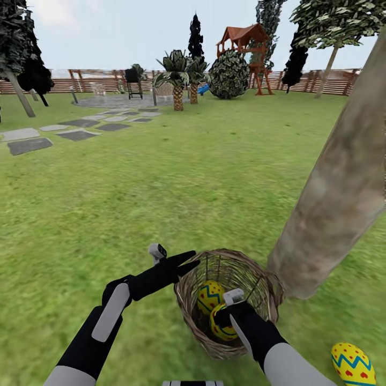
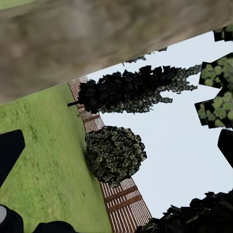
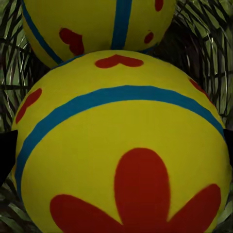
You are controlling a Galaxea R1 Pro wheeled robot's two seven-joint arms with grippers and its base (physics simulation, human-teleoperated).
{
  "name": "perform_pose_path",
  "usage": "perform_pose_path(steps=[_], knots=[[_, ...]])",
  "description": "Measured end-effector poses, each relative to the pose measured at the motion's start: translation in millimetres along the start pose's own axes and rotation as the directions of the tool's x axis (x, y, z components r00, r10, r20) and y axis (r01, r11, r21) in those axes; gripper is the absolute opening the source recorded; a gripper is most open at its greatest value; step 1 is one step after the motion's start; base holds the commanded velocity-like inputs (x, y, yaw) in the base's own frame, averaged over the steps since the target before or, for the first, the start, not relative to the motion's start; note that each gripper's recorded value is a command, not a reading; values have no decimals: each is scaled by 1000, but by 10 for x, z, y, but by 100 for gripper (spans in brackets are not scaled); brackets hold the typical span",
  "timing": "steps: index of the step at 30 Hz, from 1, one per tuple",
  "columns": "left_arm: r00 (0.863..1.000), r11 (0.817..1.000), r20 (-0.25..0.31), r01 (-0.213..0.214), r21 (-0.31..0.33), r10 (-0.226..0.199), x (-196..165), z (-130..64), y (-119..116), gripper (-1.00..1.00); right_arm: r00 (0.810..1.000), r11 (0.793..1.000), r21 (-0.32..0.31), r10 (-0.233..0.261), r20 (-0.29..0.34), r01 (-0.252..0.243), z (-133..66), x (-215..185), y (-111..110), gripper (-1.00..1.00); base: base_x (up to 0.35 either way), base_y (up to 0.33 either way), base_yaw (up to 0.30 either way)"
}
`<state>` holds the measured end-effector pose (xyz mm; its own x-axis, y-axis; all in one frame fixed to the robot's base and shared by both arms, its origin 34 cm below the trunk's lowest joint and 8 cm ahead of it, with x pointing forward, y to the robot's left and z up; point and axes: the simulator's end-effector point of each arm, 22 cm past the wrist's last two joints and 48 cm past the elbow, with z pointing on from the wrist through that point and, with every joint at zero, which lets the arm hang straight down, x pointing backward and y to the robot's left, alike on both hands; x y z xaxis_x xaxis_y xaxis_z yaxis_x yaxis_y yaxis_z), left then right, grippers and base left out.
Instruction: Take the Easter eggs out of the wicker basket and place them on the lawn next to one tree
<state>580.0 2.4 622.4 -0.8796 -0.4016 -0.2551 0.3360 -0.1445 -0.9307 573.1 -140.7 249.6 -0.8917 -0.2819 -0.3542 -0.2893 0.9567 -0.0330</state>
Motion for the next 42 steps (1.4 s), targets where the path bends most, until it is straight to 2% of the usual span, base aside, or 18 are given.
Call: perform_pose_path(steps=[7, 11, 31, 42], knots=[[1000, 1000, -4, -25, 13, 25, -2, 38, -154, 100, 1000, 1000, 15, -2, 24, 2, -111, -99, -74, -100, 0, 0, 0], [999, 999, -6, -40, 20, 40, -4, 53, -241, 100, 1000, 1000, 21, -6, 15, 6, -179, -114, -92, -100, 0, 0, 0], [993, 992, -17, -114, 50, 115, 6, 115, -668, 100, 995, 999, 47, -17, 94, 13, -531, -434, -166, -100, 0, 0, 0], [993, 991, -15, -118, 56, 119, -121, 166, -877, 100, 994, 999, 38, -20, 105, 16, -721, -598, -114, -100, 0, 0, 0]])
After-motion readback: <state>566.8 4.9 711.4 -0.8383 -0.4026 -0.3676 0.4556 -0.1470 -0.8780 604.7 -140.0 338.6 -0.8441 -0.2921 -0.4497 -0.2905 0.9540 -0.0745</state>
